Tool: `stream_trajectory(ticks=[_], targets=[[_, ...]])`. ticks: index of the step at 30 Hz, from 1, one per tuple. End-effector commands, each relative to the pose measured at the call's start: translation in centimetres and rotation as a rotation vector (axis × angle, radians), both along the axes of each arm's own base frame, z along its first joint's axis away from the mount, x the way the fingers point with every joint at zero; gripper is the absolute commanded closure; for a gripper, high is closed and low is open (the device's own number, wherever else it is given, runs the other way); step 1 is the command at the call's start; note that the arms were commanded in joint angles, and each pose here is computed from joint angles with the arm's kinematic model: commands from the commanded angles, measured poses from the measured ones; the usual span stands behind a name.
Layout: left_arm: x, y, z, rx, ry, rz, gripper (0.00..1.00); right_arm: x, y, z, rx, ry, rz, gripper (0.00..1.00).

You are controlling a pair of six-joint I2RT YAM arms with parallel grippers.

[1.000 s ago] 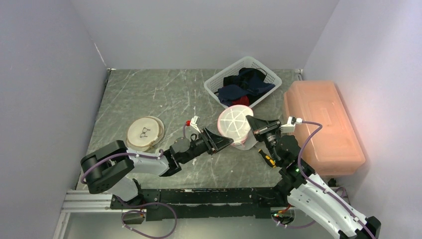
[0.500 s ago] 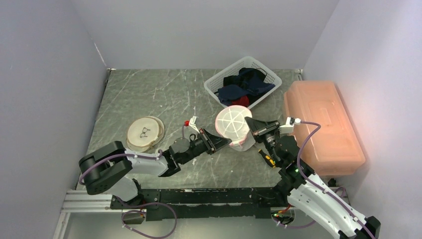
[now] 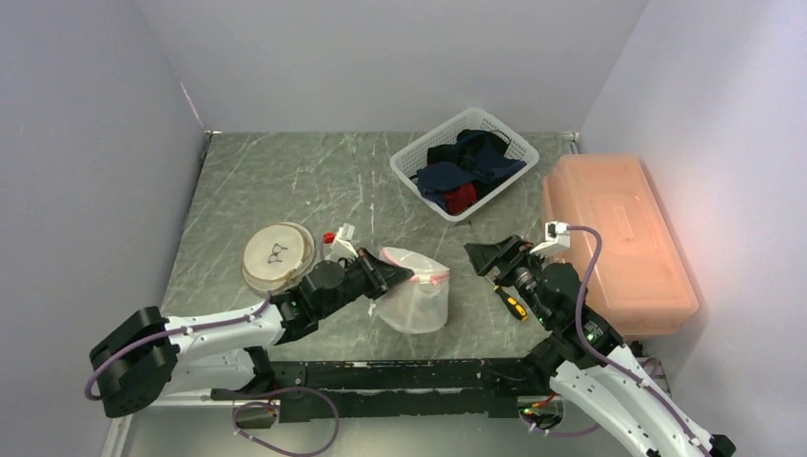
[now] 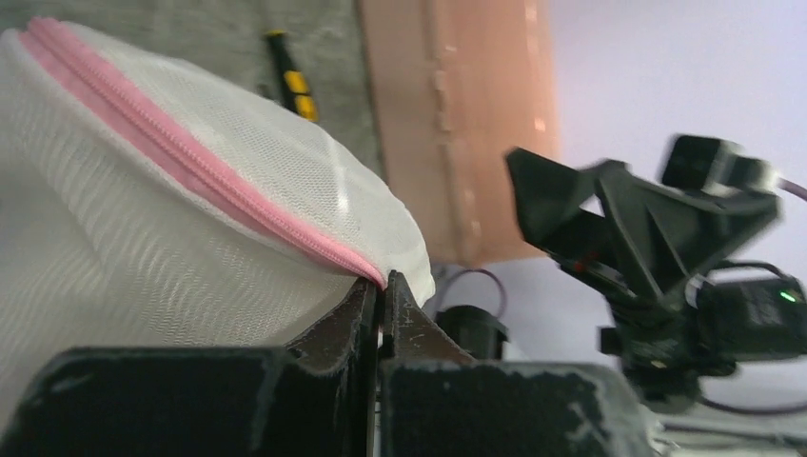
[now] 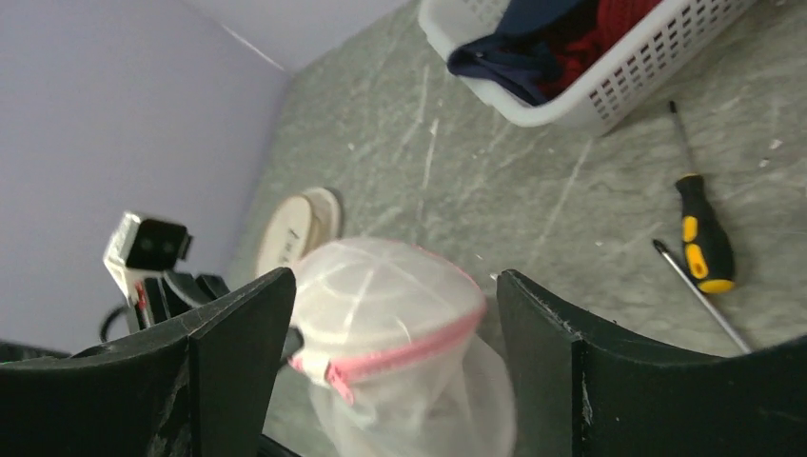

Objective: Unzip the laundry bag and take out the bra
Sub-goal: Pick up the laundry bag at the center of the board, then unzip the laundry bag at the center of the board.

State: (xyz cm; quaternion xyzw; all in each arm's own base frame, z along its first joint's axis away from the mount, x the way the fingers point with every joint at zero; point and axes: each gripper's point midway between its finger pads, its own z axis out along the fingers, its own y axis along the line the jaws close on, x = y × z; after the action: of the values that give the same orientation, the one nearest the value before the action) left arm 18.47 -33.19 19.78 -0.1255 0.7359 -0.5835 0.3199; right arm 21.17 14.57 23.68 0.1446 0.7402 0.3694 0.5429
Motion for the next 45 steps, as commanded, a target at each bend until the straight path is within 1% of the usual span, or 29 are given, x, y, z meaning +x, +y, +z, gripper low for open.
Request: stream_trajectory(ticks=[1,3,5,7,10,13,17,19,25,27,30,35,40,42,45], targets=[[0.5,2.8,-4.8,0.185,0.075,0.043,0.97,-1.3,0.5,-2.6,-0.168,-0.007,0.118,0.19],[0.6,3.7,-5.4,0.246,0.061,0.045,0.97,-1.9,1.8,-2.8,-0.151,-0.038,0.198,0.19],[0.6,4.4,-5.6,0.292,0.043,0.045,0.97,-2.7,3.6,-2.8,-0.171,-0.054,0.321,0.19],[0.7,5.0,-5.1,0.325,0.016,0.052,0.97,-3.2,5.1,-3.2,-0.205,-0.026,0.426,0.21],[0.9,5.3,-3.1,0.331,-0.061,0.053,0.97,-3.8,7.0,-2.9,-0.205,-0.037,0.541,0.25],[1.2,5.5,-0.6,0.345,-0.131,0.054,0.97,-4.2,8.3,-1.3,-0.167,-0.091,0.613,0.27],[1.3,5.2,1.9,0.337,-0.202,0.037,0.97,-4.7,10.2,-0.1,-0.093,-0.113,0.707,0.28],[1.3,5.0,2.2,0.332,-0.212,0.028,0.97,-4.5,10.8,0.6,-0.049,-0.125,0.715,0.27],[1.4,5.2,1.5,0.352,-0.216,0.035,0.97,-3.1,9.9,2.1,0.128,-0.223,0.570,0.24],[1.5,5.7,1.1,0.368,-0.212,0.049,0.98,-2.8,9.8,1.2,0.093,-0.192,0.559,0.23],[1.6,6.2,0.6,0.380,-0.200,0.066,0.97,-2.6,10.6,0.2,0.021,-0.136,0.605,0.24],[1.6,6.4,0.2,0.378,-0.183,0.070,0.97,-3.4,11.7,-0.4,0.063,-0.131,0.683,0.30],[1.6,6.5,-0.1,0.378,-0.171,0.072,0.97,-4.1,13.0,-1.3,0.056,-0.091,0.778,0.37],[1.6,6.6,-0.4,0.383,-0.159,0.077,0.97,-4.2,13.3,-1.6,0.048,-0.080,0.794,0.42],[1.6,6.6,-0.5,0.383,-0.150,0.081,0.97,-4.3,13.7,-2.6,0.027,-0.046,0.807,0.44]])
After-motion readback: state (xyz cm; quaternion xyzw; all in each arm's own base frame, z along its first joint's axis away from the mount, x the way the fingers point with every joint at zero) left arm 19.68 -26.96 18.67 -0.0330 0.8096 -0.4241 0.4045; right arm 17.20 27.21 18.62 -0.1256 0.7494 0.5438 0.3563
